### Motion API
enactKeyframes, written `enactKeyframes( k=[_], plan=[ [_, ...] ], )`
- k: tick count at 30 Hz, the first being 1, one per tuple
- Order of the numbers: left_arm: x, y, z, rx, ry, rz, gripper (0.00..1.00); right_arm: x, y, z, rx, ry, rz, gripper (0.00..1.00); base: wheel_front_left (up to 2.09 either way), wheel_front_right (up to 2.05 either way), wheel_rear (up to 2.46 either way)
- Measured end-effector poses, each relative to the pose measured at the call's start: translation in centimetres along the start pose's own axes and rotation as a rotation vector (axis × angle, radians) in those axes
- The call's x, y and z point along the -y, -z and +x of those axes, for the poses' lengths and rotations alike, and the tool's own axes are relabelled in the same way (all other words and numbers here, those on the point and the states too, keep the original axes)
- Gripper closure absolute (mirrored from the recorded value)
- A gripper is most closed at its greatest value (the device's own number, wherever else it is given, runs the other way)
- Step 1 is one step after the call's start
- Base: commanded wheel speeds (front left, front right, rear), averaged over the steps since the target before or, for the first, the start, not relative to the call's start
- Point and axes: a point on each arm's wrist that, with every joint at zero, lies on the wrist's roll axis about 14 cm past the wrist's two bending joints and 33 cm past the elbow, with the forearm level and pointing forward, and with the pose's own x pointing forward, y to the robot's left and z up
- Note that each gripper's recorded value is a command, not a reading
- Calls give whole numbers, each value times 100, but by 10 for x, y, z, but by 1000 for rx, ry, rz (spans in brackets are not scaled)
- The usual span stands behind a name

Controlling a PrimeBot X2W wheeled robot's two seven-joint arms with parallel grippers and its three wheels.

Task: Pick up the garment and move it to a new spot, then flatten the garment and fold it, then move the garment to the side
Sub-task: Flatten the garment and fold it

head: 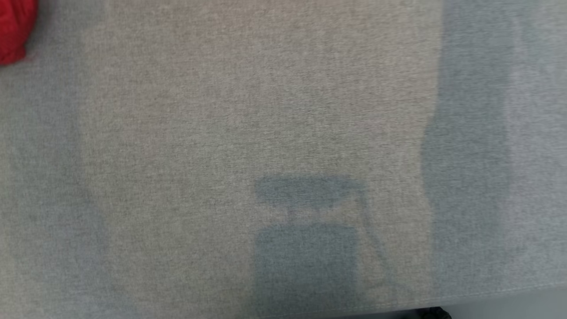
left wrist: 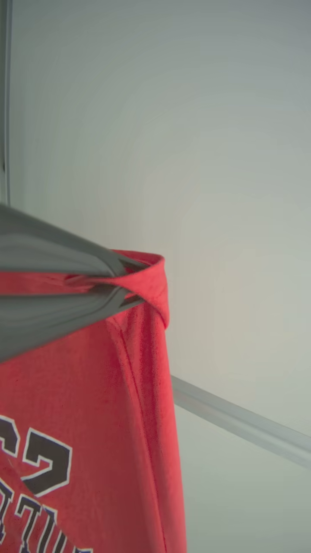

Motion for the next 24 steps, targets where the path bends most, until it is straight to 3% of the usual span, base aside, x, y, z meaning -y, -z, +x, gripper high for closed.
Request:
enactKeyframes(
  k=[4, 6, 12, 17, 23, 24],
  plan=[
    [-19, -32, 9, 219, -13, -27, 100, -28, 21, 17, 43, -55, 104, 100, 0, 0, 0],
    [-32, -17, 11, 202, -23, -21, 100, -36, 52, 14, -18, -77, 118, 100, 0, 0, 0],
    [-59, 86, 0, 3, -45, -45, 100, -19, 158, -25, -216, -51, 148, 100, 0, 0, 0],
    [-75, 174, -45, -180, -41, -103, 100, -1, 242, -94, -377, -29, 182, 100, 0, 0, 0],
    [-59, 225, -109, -330, -9, -246, 100, 49, 258, -177, -505, 47, 211, 100, 0, 0, 0],
    [-59, 225, -109, -330, -9, -246, 100, 49, 258, -177, -505, 47, 211, 100, 0, 0, 0]
  ],
)
